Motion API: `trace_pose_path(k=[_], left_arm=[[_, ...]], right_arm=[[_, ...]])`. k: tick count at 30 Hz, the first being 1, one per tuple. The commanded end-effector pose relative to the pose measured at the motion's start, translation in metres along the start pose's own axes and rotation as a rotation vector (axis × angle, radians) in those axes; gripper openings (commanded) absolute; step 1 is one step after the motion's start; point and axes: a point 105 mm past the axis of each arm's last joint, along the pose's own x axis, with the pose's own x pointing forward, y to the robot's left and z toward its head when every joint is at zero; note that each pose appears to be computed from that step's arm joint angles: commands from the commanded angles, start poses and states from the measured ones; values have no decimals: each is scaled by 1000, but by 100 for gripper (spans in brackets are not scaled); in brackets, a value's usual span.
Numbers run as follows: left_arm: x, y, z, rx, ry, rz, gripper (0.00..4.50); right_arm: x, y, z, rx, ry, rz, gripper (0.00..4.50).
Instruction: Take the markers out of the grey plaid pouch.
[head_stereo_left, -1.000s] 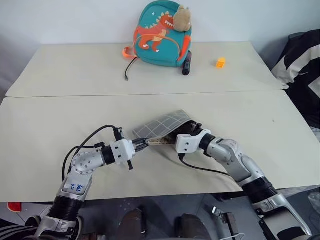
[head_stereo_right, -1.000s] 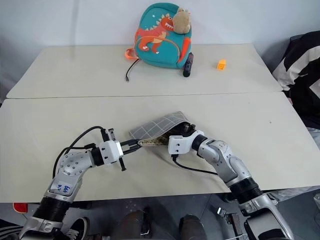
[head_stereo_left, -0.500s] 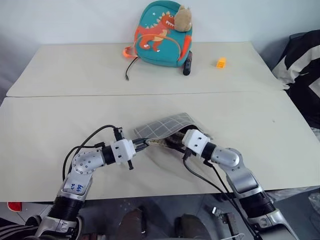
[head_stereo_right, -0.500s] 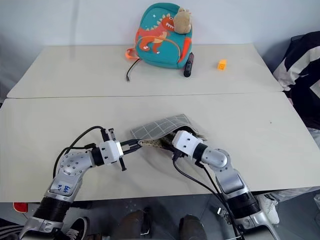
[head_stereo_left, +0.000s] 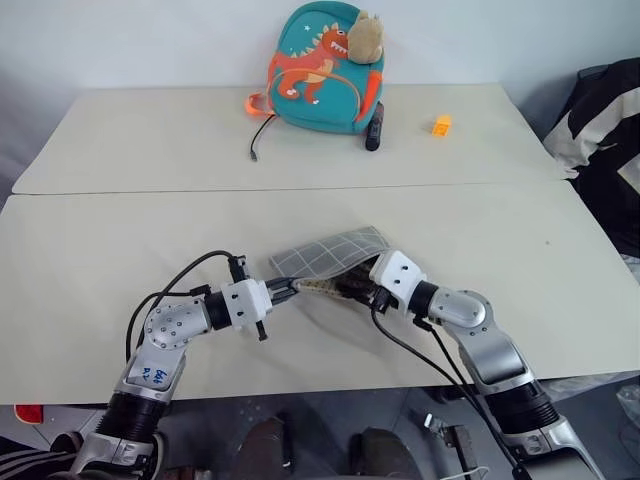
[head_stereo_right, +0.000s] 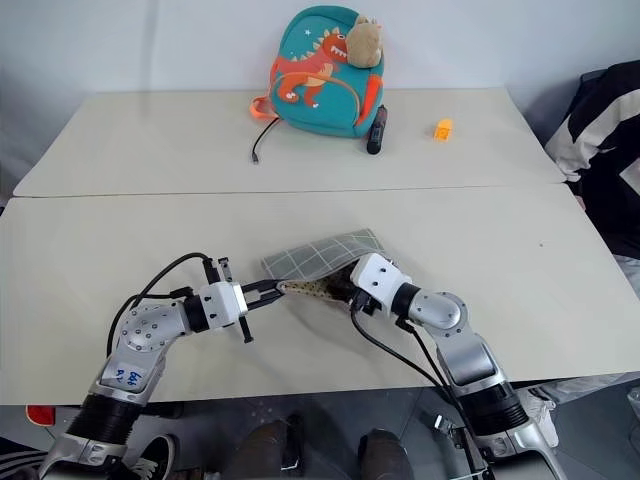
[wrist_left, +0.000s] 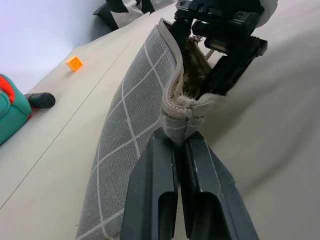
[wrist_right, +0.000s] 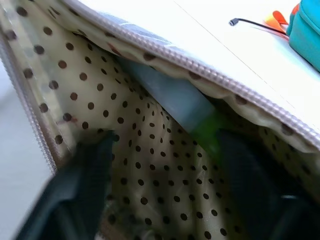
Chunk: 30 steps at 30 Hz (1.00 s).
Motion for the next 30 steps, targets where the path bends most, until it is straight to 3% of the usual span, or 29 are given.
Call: trace_pose_path(k=[1,5,16,19,28,30], left_arm=[[1,1,10,13,-38,11,0],[1,0,11,12,-42,11,0],[2,0,13,12,-44,9,0],[2,1,13,11,-45,11,0],[3,-1,13,6,-47,6,0],[3,-1,13,6,-46,6,0]], right_arm=[[0,-9,15,-88,-44,-41,197],[0,-9,17,-225,-41,-59,60],[8,-6,15,-617,-13,-43,60],[8,-4,10,-573,-5,-41,120],[5,-11,12,-588,-10,-61,422],[5,-12,11,-602,2,-65,448]])
